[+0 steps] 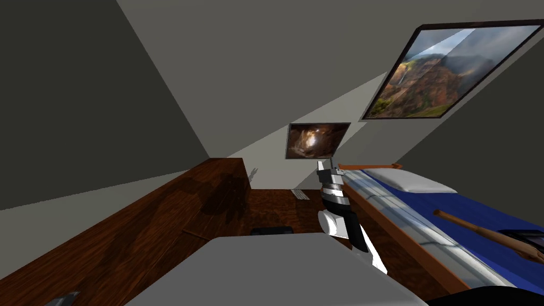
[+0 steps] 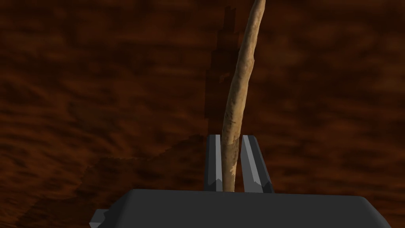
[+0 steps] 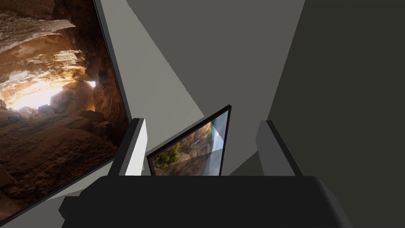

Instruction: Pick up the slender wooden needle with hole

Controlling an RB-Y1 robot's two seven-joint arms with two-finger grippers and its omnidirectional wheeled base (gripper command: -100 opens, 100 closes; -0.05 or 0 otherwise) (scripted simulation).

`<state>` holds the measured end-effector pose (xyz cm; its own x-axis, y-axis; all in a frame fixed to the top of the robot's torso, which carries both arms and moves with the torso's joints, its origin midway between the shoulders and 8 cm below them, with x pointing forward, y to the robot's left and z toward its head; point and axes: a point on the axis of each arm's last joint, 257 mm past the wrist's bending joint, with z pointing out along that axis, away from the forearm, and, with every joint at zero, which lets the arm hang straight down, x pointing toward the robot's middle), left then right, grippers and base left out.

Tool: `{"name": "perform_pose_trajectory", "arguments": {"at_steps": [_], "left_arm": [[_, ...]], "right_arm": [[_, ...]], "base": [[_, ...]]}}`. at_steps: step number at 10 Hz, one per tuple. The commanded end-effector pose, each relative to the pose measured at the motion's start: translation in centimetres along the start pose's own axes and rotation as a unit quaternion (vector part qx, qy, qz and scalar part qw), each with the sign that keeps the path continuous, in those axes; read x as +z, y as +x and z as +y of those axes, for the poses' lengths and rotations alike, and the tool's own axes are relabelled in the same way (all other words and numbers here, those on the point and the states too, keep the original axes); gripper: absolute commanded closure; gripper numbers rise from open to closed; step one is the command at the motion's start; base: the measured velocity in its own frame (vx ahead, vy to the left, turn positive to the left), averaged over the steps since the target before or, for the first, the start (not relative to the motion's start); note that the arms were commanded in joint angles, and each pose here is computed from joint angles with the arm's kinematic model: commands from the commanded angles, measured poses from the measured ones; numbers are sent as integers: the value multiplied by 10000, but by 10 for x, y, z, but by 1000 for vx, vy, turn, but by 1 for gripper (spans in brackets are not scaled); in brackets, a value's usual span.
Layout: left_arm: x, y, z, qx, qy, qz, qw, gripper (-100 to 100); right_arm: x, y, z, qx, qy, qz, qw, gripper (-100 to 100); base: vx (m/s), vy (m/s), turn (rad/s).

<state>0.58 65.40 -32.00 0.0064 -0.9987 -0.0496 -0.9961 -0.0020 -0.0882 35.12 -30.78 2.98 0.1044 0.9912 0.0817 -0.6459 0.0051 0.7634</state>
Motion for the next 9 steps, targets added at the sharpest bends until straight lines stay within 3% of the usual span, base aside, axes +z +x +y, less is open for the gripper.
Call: {"name": "perform_pose_trajectory", "arguments": {"at_steps": [1,4,5,6,9], "left_arm": [[-2,-1,-2,246,37,33,9997,100],[-4,-3,-4,505,78,56,9987,100],[-4,-3,-2,500,60,58,9987,100],[-6,-6,-3,753,88,79,9971,100],[-6,-5,2,741,43,84,9972,100]], "right_arm": [[0,0,0,0,0,0,10000,0],[0,0,0,-3,2,-1,10000,0],[0,0,0,-1,1,0,10000,0],[0,0,0,0,0,0,10000,0],[0,0,0,0,0,0,10000,0]], "base": [[148,51,331],[180,17,265],[66,-1,-46],[147,45,297],[66,2,54]]}}
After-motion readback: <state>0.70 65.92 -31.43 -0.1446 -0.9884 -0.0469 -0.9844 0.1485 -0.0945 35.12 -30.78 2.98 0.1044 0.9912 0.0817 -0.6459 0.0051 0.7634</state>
